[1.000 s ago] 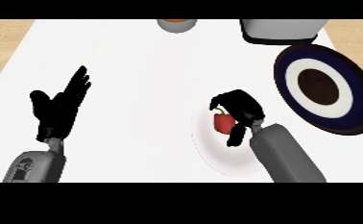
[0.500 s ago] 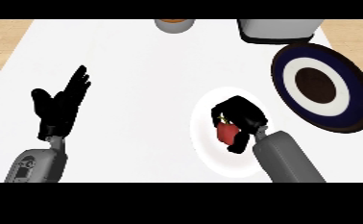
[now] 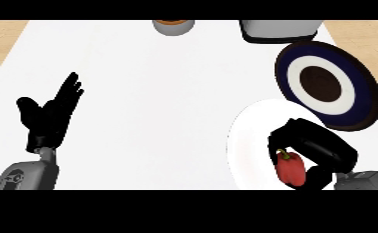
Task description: Pick the bell pepper from the plate and place it in the plate
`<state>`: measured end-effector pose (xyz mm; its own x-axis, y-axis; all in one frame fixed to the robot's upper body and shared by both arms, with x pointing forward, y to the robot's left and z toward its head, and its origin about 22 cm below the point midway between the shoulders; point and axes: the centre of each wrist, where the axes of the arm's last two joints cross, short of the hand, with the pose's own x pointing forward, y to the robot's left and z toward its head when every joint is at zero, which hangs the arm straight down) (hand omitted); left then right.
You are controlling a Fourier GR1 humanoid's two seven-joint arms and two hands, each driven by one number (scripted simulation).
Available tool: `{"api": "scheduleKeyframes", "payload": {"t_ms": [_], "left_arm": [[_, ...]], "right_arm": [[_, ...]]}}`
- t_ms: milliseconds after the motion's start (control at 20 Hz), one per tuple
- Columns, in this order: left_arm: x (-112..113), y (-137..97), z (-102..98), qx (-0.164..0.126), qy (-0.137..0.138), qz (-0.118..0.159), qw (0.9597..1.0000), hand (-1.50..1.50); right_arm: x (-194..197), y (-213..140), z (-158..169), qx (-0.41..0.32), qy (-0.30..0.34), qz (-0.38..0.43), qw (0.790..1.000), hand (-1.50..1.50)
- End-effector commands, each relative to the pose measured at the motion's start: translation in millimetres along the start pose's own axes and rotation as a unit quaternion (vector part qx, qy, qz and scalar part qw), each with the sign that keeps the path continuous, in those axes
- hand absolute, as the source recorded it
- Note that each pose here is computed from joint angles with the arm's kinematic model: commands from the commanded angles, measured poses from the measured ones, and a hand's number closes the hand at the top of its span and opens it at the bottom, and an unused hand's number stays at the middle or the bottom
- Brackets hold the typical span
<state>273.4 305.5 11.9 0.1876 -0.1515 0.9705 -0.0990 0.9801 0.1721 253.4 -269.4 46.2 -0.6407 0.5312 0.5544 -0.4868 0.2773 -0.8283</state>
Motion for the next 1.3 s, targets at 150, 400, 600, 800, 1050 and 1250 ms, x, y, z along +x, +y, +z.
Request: {"api": "scheduleKeyframes", "payload": {"t_ms": [150,400,600,800,1050,1250], "left_arm": [[1,-2,3,0.0,-0.004,-0.005,1.0,0.0],[7,-17,-2,-0.01,-0.011,-0.007,0.9999,0.0],[21,-28,-17,-0.024,-0.02,-0.006,0.9995,0.0],[14,-16,-1,-0.023,-0.012,-0.003,0.9997,0.0],[19,-22,9,-0.034,-0.022,0.001,0.9992,0.0],[18,-24,-18,-0.039,-0.021,-0.001,0.999,0.0]], "right_arm": [[15,-54,64,-0.249,0.005,0.016,0.968,1.5],[21,-93,101,-0.343,0.077,0.004,0.936,1.5],[1,-109,109,-0.359,0.108,-0.055,0.925,1.5],[-35,-124,138,-0.379,0.145,-0.097,0.909,1.5],[-78,-128,154,-0.376,0.189,-0.078,0.904,1.5],[-111,-139,126,-0.364,0.205,-0.072,0.906,1.5]]}}
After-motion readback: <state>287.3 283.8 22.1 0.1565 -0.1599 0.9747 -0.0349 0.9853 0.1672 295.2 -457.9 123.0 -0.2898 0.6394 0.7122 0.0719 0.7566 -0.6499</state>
